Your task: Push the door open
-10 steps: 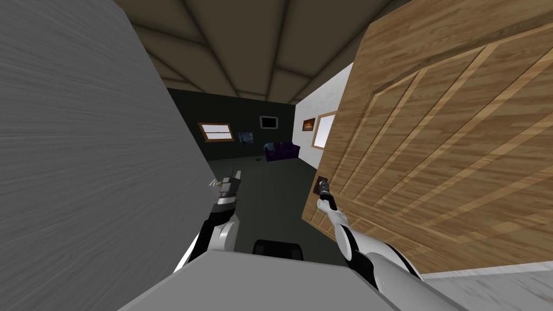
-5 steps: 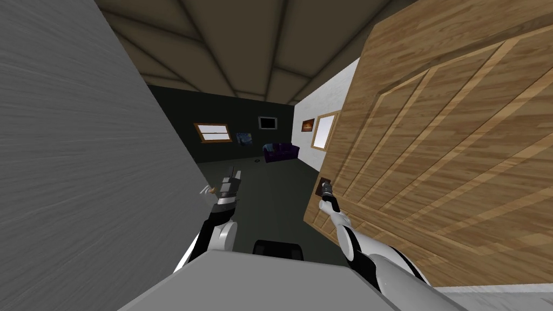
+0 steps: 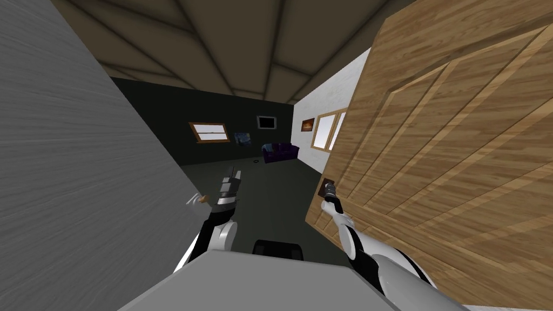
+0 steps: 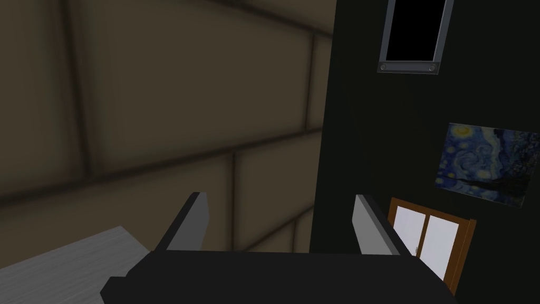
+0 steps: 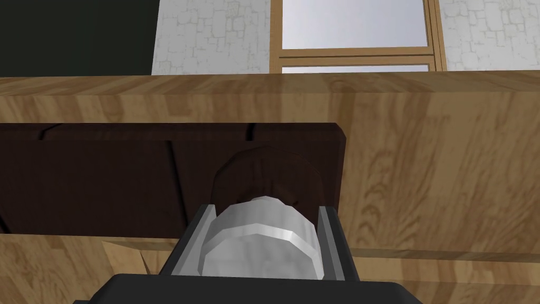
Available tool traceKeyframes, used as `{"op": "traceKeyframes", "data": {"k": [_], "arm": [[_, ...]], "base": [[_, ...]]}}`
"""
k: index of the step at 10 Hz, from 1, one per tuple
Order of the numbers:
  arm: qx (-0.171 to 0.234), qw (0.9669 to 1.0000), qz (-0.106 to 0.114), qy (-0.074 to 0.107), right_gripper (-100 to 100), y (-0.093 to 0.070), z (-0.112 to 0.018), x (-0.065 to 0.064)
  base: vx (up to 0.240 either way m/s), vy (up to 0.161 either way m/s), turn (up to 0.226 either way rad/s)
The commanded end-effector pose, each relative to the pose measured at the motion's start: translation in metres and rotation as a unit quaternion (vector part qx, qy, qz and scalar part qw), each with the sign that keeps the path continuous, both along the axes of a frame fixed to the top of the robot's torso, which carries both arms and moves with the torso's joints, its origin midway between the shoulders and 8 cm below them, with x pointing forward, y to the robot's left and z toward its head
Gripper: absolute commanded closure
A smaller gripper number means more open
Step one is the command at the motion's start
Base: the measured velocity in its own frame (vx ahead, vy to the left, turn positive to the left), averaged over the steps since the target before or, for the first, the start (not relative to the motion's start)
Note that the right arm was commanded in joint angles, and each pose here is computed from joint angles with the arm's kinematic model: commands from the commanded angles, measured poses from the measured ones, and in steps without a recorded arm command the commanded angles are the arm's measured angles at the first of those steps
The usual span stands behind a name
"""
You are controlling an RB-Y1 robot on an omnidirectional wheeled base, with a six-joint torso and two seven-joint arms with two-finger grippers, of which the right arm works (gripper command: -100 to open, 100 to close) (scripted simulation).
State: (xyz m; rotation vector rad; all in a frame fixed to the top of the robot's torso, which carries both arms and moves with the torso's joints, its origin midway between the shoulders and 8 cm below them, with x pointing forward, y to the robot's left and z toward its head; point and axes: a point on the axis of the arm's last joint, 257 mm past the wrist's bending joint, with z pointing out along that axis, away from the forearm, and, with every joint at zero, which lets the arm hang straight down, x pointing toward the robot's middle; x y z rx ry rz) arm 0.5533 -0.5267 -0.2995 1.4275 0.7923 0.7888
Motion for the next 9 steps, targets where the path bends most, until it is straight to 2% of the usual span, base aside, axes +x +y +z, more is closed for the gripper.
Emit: {"op": "traceKeyframes", "data": {"k": [1,2,4,5,9], "arm": [[-0.002,1.0,-0.003,-0.002,100,-0.003,0.004,-0.001],[-0.002,0.9999,-0.015,-0.002,100,-0.014,0.003,-0.007],[-0.002,0.9997,-0.023,-0.002,100,-0.021,0.003,-0.011],[0.002,0.9998,-0.019,0.003,100,-0.015,-0.003,-0.012],[0.0,0.9985,-0.054,0.0,100,-0.047,0.001,-0.03]], "base": [[0.091,0.019,-0.029],[0.154,0.023,-0.043],[0.17,0.013,-0.046],[0.079,0.002,-0.024],[0.196,0.001,-0.043]]}}
